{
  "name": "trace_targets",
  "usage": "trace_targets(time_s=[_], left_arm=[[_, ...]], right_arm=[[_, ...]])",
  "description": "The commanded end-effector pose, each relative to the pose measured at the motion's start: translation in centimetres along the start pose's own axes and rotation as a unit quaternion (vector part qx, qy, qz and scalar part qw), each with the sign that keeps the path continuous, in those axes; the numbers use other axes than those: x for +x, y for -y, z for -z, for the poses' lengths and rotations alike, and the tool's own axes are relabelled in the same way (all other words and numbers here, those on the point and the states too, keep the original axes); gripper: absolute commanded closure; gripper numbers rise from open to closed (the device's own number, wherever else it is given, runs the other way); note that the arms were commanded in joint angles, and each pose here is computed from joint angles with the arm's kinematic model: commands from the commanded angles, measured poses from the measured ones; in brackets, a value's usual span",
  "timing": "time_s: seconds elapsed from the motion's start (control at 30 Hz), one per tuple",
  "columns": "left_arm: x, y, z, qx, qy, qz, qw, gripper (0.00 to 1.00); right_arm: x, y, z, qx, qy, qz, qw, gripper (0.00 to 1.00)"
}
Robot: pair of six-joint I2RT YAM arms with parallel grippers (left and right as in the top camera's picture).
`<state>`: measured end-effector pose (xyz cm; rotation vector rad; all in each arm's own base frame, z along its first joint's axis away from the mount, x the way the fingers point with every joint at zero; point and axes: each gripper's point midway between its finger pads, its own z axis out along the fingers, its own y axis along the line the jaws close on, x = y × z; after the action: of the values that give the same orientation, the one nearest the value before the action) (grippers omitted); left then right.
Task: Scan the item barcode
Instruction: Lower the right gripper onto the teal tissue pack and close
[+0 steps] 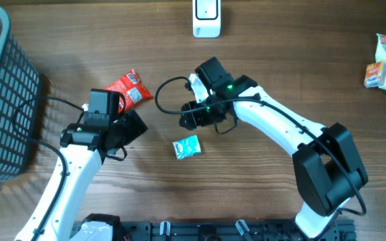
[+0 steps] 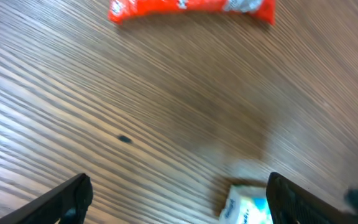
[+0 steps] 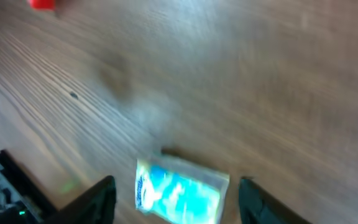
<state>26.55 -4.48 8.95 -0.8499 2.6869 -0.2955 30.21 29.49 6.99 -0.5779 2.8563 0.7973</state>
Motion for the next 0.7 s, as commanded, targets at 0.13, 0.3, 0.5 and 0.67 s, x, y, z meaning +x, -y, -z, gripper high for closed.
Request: trace_targets(time_s=[0.13,0.3,0.5,0.67], left_arm=[[2.8,0.6,-1.2,0.017,-0.044,-0.021,0.999,0.11],[3.2,0.4,-1.6,0.013,-0.048,-0.023,0.998,0.09],[3.2,0.3,-1.6,0.012,-0.047,-0.023,0.999,0.05],[3.0,0.1,-1.6,0.007,-0.041,-0.023,0.999,0.05]], right_arm=[[-0.5,-1.0,-1.4,-0.008,0.007,0.101,0.995,0.35],[1.9,-2.4,-4.1,-0.058,-0.045,0.145,0.987,0.35],[4.4,-1.5,-5.6,-0.049,-0.099,0.11,0.988,0.37],[5.8,0.0,-5.3,-0.01,-0.129,0.061,0.99,0.41]])
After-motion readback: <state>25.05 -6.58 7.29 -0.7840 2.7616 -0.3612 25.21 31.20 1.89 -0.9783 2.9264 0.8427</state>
